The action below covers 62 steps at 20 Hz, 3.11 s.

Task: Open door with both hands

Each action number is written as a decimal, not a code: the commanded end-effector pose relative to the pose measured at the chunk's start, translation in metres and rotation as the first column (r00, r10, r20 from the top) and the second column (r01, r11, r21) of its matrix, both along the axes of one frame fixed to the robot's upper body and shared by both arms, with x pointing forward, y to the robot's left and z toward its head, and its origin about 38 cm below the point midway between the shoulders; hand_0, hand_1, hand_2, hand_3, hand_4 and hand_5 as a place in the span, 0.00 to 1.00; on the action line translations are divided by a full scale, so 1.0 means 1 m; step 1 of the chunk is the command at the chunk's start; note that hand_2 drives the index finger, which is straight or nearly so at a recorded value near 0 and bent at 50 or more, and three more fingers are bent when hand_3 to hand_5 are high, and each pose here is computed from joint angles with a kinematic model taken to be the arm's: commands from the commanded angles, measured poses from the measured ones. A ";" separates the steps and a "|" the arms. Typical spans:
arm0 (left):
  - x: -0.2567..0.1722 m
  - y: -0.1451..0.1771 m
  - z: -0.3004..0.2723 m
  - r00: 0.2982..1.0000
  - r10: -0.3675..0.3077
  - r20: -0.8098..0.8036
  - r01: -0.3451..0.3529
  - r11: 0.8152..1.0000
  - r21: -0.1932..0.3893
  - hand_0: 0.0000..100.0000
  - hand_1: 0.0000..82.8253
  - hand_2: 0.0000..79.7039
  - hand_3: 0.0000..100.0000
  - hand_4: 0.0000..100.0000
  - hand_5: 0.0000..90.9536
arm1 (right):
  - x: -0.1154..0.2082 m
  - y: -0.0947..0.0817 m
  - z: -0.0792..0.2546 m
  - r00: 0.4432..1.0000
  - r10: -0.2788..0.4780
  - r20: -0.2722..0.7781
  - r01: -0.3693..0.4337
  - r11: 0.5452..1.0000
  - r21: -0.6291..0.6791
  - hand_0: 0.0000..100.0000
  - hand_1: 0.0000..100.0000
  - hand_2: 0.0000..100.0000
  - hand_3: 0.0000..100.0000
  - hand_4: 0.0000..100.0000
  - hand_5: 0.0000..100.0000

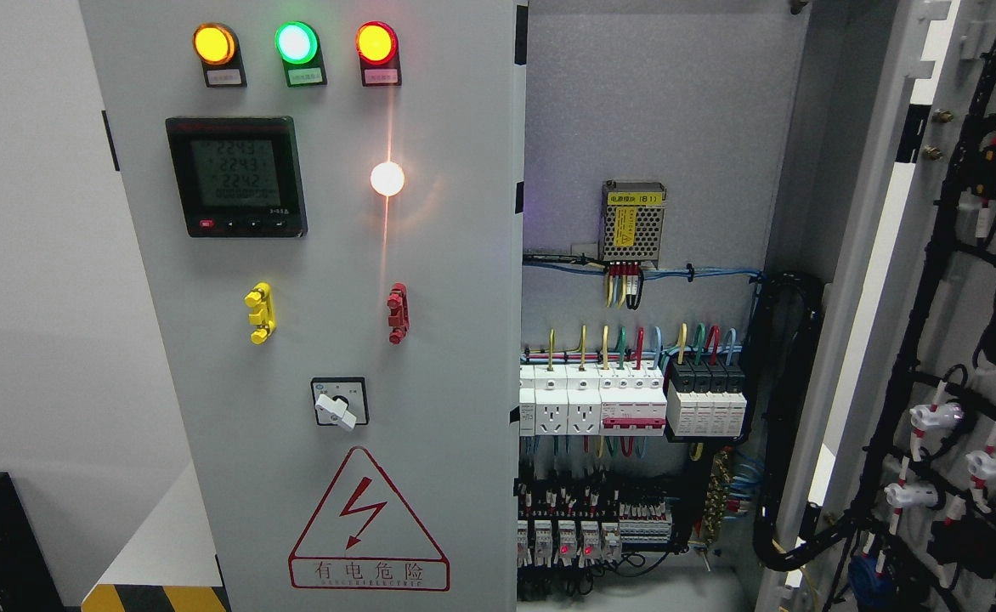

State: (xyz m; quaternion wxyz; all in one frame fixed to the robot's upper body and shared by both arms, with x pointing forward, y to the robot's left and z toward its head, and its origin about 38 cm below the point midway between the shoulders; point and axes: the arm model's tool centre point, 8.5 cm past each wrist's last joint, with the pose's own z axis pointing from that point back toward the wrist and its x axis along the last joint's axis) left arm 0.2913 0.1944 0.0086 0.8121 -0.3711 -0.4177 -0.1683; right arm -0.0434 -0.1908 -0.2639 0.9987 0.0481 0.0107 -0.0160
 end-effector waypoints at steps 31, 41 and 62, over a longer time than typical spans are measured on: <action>-0.259 0.140 -0.258 0.711 0.477 -0.517 0.008 0.729 0.684 0.00 0.00 0.00 0.00 0.00 0.00 | 0.006 -0.001 0.000 1.000 0.001 0.019 -0.001 1.000 -0.004 0.00 0.00 0.00 0.00 0.00 0.00; -0.309 0.116 -0.263 0.667 0.465 -0.582 0.063 0.744 0.665 0.00 0.00 0.00 0.00 0.00 0.00 | 0.007 -0.001 0.000 1.000 0.001 0.021 -0.001 1.000 -0.004 0.00 0.00 0.00 0.00 0.00 0.00; -0.322 0.066 -0.270 0.580 0.606 -0.544 -0.036 0.687 0.726 0.00 0.00 0.00 0.00 0.00 0.00 | 0.061 -0.014 0.008 0.967 -0.015 0.253 0.024 0.999 -0.035 0.00 0.00 0.00 0.00 0.00 0.00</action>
